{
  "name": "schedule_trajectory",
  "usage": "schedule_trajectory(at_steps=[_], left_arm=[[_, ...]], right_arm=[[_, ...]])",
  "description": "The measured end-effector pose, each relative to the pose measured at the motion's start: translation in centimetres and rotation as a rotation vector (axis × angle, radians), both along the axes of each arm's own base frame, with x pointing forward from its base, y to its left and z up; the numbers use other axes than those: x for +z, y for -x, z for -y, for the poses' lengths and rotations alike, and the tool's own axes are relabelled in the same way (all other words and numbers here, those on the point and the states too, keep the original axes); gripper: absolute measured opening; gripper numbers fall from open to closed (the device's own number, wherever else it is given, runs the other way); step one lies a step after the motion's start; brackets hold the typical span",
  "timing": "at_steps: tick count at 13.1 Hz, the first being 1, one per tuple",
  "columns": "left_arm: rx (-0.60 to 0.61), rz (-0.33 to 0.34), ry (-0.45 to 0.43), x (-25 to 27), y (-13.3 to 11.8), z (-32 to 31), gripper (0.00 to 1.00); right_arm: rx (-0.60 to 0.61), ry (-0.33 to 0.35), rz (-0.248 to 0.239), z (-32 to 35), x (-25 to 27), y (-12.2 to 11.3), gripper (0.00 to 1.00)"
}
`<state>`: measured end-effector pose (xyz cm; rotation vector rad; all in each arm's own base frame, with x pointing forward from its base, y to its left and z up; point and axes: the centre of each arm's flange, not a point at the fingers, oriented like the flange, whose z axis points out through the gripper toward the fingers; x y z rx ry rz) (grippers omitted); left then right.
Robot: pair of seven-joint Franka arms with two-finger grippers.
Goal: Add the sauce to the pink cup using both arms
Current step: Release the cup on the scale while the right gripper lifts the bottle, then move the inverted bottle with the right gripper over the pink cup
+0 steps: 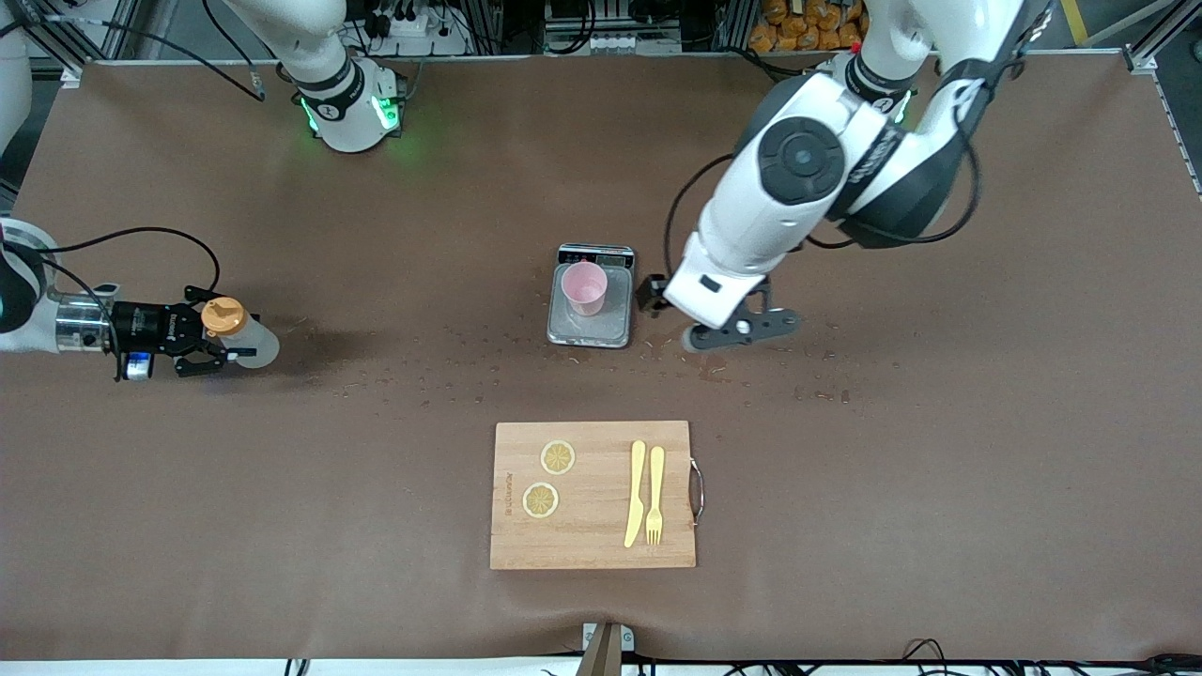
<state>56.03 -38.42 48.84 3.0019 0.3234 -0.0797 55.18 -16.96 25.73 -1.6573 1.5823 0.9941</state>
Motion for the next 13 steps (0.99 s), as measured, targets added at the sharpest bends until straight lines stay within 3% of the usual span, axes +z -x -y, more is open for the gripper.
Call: schedule_trajectory(at_steps=[3,10,13], left_arm=[[-0.021,0.036,-0.027,2.2,-0.7,-2.6,1.0],[-0.144,0.009,-0.088,7.0,-2.2,-14.0,1.0],[-0.221,0.01,-0.124,8.7,-1.5,-19.1,1.0]], right_arm=[[0.004,0.044,-0.015,-1.1,1.7,-0.6,0.56],[-0.005,0.243,-0.114,-9.5,7.2,-3.7,0.58],[0.003,0.301,-0.122,-12.7,9.6,-4.0,0.44]])
